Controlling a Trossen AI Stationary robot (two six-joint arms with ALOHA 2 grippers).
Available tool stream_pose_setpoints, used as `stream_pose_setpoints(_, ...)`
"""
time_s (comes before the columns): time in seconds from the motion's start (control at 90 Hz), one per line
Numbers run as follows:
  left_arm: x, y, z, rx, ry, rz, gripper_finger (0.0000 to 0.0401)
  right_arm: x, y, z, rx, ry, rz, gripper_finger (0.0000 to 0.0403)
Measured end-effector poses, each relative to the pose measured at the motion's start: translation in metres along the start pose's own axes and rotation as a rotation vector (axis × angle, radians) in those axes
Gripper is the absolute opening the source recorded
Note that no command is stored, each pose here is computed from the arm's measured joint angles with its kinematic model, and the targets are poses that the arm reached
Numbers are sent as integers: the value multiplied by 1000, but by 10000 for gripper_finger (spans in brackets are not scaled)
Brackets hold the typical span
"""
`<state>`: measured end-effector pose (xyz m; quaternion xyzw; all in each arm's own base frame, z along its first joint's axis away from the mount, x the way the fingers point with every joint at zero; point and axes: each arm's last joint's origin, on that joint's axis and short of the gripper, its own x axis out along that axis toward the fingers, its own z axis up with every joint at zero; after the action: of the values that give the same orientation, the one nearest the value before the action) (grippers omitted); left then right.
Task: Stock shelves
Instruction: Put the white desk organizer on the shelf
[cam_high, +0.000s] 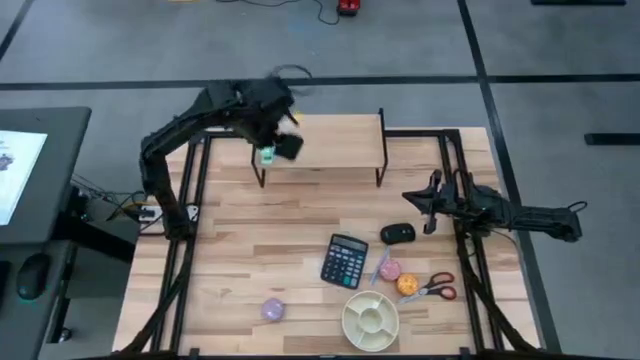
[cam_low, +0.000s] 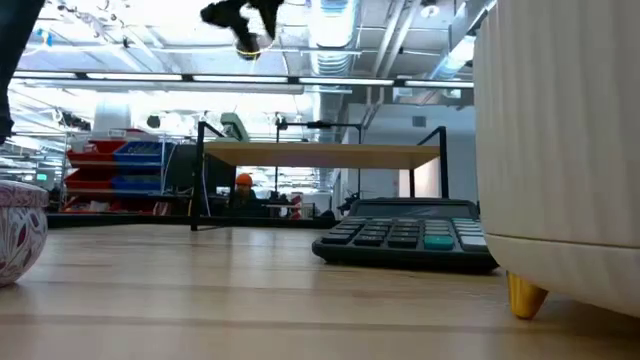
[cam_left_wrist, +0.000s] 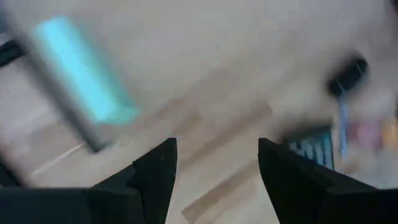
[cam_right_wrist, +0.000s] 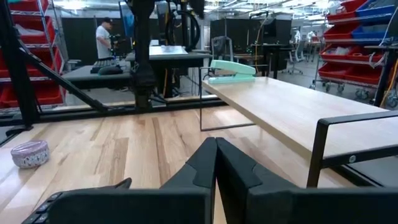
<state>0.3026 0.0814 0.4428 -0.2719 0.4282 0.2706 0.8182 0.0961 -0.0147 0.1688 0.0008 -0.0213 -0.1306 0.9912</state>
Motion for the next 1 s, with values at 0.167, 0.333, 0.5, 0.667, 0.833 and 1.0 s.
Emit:
stream_pose_setpoints(0.167, 10, -63, -39, 336, 23, -152, 201, 0, 0, 0, 0, 0, 0, 0)
stream_pose_setpoints(0.333, 47, -98, -50, 237, -53, -320, 190, 0, 0, 0, 0, 0, 0, 0)
stream_pose_setpoints(0.5, 93, -106, -54, 315, -103, -460, 175, 0, 0, 0, 0, 0, 0, 0)
stream_pose_setpoints(0.667, 129, -101, -63, 504, -177, -471, 180, 0, 0, 0, 0, -1, 0, 0)
stream_pose_setpoints(0.833, 159, -84, -70, 499, -139, -505, 206, 0, 0, 0, 0, 0, 0, 0)
stream_pose_setpoints(1.0, 174, -74, -78, 500, -69, -543, 233, 0, 0, 0, 0, 0, 0, 0)
